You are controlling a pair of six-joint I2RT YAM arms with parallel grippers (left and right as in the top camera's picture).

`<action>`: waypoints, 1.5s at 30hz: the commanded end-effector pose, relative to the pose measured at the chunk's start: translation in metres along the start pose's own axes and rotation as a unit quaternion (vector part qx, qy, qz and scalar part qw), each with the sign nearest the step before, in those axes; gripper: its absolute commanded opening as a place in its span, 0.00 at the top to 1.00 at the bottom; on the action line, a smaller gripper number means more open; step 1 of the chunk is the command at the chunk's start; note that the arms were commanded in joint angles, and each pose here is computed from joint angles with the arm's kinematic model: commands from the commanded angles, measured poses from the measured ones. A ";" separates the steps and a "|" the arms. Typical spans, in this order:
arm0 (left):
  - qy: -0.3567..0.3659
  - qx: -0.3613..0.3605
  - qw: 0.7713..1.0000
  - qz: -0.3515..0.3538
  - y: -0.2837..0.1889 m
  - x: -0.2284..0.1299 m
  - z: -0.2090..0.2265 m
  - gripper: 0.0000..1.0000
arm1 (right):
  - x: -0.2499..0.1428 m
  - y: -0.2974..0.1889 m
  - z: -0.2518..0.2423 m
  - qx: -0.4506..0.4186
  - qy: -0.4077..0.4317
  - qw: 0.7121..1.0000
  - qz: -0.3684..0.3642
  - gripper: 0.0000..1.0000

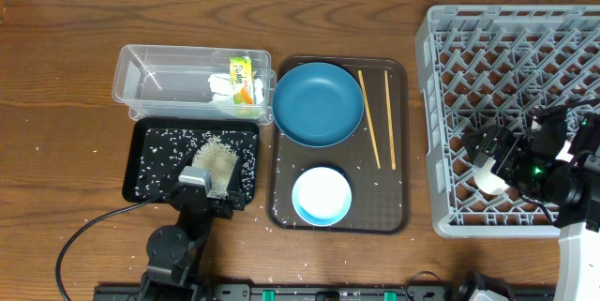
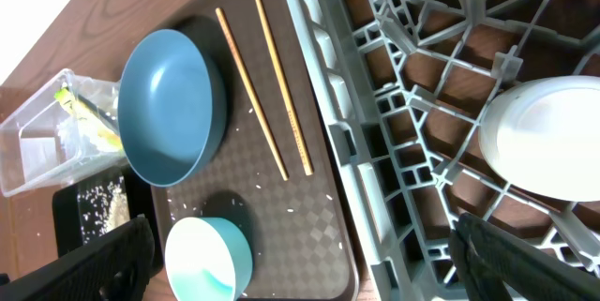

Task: Sort waste into correct bins and load items into the dishwasher rack
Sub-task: 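Reach right gripper to the light-blue bowl and grasp it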

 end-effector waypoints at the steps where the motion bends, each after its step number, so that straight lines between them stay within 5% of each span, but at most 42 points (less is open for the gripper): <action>1: 0.007 0.013 1.000 0.021 0.001 -0.013 0.005 0.06 | -0.001 0.001 0.002 0.002 -0.002 1.000 0.003 0.01; 14: 0.007 0.013 1.000 0.021 0.001 -0.013 0.005 0.07 | 0.011 0.003 0.017 0.062 0.017 0.998 -0.020 0.01; 18: 0.007 0.013 1.000 0.021 0.001 -0.013 0.005 0.07 | 0.003 0.014 0.048 0.126 -0.082 0.989 0.010 0.14; 29: 0.007 0.013 1.000 0.021 0.001 -0.013 0.005 0.07 | -0.084 0.081 0.113 0.047 -0.272 0.946 0.167 0.32; 37: 0.007 0.013 1.000 0.021 0.001 -0.013 0.005 0.07 | -0.138 0.146 0.118 -0.014 -0.312 0.909 0.276 0.55; 45: 0.007 0.013 1.000 0.021 0.001 -0.013 0.005 0.06 | -0.159 0.183 0.105 -0.051 -0.313 0.890 0.328 0.59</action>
Point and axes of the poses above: each gripper's point midway between its finger pads, its own y axis out along the fingers, its own z axis along the line the jaws close on, x = y × z, the point moved 6 cm from there along -y, back along the fingers, and after that the axes turned 3 degrees about -y, right-handed, at the moved point
